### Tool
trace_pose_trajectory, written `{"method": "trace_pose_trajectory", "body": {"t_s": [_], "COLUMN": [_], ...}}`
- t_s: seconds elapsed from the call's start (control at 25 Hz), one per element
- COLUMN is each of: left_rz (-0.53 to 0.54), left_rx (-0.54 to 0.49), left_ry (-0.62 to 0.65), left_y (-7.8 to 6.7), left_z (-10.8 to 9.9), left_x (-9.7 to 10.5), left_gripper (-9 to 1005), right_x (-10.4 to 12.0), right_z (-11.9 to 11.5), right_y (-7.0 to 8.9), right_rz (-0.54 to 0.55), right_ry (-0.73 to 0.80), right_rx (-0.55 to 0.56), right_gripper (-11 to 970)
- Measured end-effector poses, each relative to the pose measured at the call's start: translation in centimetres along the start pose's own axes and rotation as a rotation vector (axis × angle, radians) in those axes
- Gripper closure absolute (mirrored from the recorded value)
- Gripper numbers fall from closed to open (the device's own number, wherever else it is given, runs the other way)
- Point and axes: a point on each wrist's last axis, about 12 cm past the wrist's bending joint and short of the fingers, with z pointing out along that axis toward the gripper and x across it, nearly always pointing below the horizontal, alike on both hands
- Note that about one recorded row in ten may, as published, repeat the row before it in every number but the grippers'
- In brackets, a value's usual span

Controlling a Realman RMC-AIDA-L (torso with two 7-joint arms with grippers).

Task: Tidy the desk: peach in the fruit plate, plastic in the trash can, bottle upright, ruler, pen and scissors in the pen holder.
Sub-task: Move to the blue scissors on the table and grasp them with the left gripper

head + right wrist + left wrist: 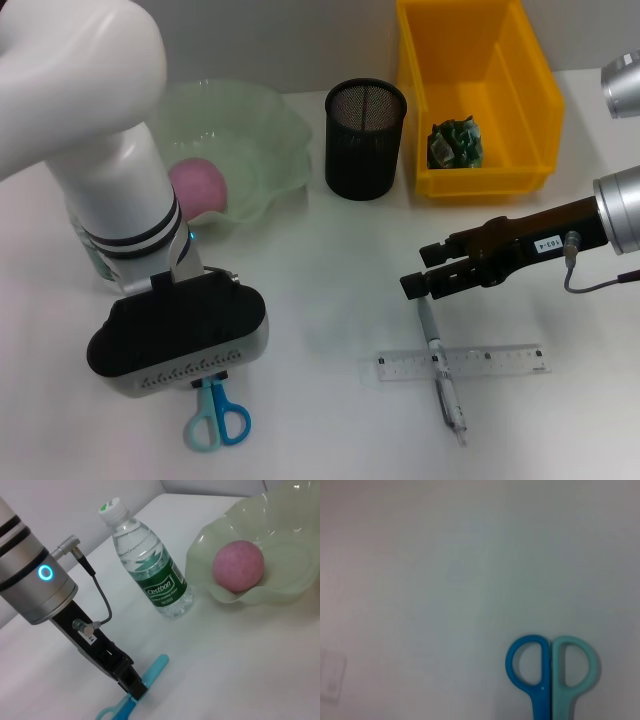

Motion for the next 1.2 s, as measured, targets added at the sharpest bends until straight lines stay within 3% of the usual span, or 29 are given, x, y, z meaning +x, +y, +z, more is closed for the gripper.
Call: {"method": "trace_pose_trajectory", "body": {"t_s": [1.2], "left_rz": [-0.029], "left_rx": [-0.006], "left_ry": [0.005], "left_y": [0.23], "left_z": [0.16], "left_x": [0.10], "left_gripper": [671], "right_x": [0.10], "right_z": [-0.06], "right_y": [-0.09], "right_rz": [-0.002], "right_ry": [0.000], "right_rx": [0.001], "right_gripper": [152]}}
